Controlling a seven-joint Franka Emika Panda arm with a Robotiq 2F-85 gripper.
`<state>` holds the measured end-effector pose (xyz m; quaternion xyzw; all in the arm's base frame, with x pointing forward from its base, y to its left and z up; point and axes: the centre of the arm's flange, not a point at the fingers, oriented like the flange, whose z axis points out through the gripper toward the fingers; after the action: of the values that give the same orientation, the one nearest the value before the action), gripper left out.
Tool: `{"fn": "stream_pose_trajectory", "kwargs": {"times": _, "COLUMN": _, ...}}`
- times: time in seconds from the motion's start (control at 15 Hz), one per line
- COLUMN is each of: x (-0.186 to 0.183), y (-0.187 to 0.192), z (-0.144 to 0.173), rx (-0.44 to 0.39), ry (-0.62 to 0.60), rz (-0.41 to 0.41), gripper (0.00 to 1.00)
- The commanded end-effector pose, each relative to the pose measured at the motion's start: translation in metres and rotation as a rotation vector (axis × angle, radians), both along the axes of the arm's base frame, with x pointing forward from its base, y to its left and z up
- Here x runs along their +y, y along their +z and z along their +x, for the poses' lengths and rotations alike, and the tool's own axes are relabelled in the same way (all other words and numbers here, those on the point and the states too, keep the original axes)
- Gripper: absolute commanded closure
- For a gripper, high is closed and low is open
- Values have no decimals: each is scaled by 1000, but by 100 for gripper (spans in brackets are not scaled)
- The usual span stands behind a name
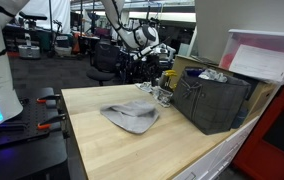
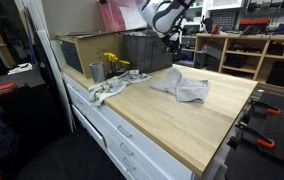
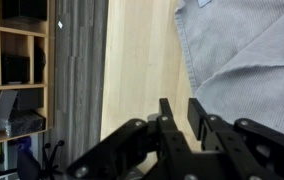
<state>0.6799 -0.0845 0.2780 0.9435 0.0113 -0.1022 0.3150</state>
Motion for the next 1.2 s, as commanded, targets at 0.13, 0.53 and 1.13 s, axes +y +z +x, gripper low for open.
{"fn": "stream_pose_trajectory", "kwargs": {"times": 0.13, "x": 17, "y": 22, "z": -7, "rx": -98, "ry": 25, "rz": 7, "gripper": 29}}
{"fn": "stream_pose_trajectory", "kwargs": {"times": 0.53, "x": 77, "y": 4, "z": -48, "rx": -109, "ry": -60, "rz": 310, "gripper": 0}}
{"fn": "stream_pose_trajectory", "kwargs": {"times": 1.13, "x": 148, "y": -104, "z": -106, "rx": 3, "ry": -120, "rz": 414, "gripper": 0}}
